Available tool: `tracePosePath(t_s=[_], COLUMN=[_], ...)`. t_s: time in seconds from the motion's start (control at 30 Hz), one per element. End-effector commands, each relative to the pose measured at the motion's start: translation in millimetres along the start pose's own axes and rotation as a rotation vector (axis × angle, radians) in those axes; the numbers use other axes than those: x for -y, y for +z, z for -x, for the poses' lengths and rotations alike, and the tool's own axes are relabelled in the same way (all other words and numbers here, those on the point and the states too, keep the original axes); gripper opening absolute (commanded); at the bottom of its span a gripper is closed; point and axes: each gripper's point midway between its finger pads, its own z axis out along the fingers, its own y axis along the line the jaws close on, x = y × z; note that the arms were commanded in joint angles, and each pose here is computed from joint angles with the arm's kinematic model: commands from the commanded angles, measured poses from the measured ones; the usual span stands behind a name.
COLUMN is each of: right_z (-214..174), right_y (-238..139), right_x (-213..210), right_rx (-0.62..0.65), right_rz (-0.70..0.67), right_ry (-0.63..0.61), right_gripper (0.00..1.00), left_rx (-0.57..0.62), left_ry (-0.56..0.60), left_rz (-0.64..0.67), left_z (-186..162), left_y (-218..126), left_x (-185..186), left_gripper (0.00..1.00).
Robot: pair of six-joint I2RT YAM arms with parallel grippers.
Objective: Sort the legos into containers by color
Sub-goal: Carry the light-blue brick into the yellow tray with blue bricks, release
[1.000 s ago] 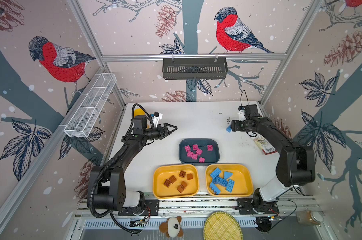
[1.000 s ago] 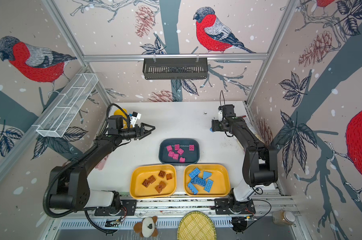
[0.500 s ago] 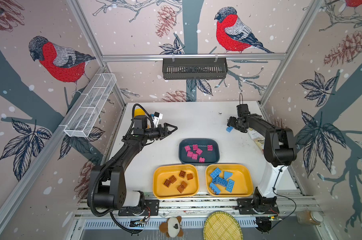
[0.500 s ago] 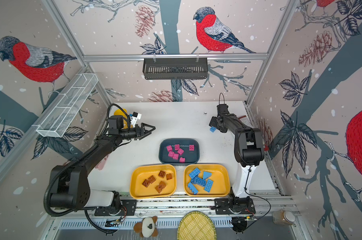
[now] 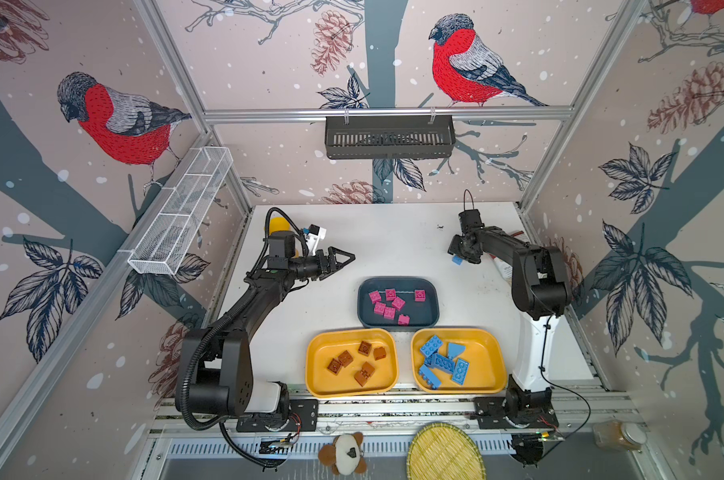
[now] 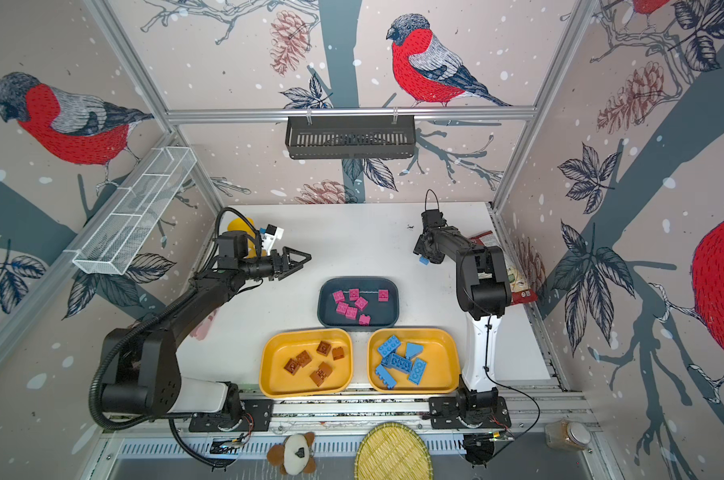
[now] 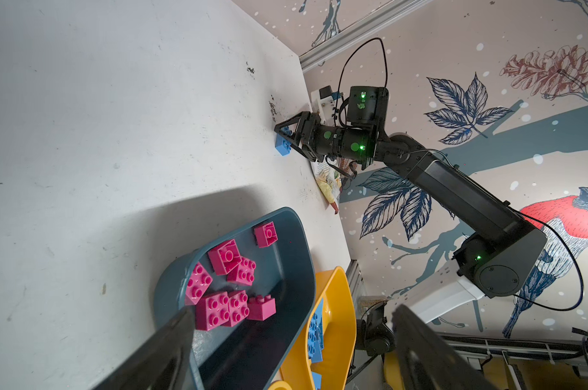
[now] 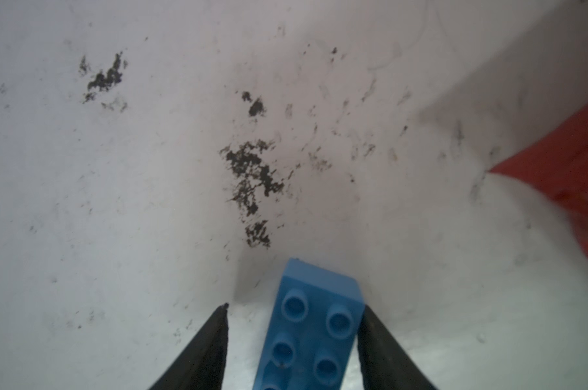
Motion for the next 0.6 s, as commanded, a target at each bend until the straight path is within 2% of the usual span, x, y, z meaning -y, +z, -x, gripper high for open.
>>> tracePosePath(t_s=[0.0, 0.23, 0.43, 0.57], right_z=[-3, -1, 0, -24], right_y=[4, -11, -68, -117], right_x=[4, -3, -13, -22], right_rx=[-0.002, 0.011, 0.059, 0.054], right_rz=[-0.040, -0.033, 0.009, 0.075], right_ry=[-0.009, -0.065, -0.163, -0.248], right_gripper=[0.53, 0.31, 0.28, 0.28], left_rx=[0.008, 0.006, 0.008, 0.005], left_ry=[0.043, 0.047, 0.049, 0.045], left_rz=[-0.020, -0.017, -0.022, -0.036], left_z=[4, 3, 3, 4], left_y=[0, -1, -1, 1], left_x=[5, 7, 7, 9], left_gripper=[0.91, 0.91, 0.91, 0.91])
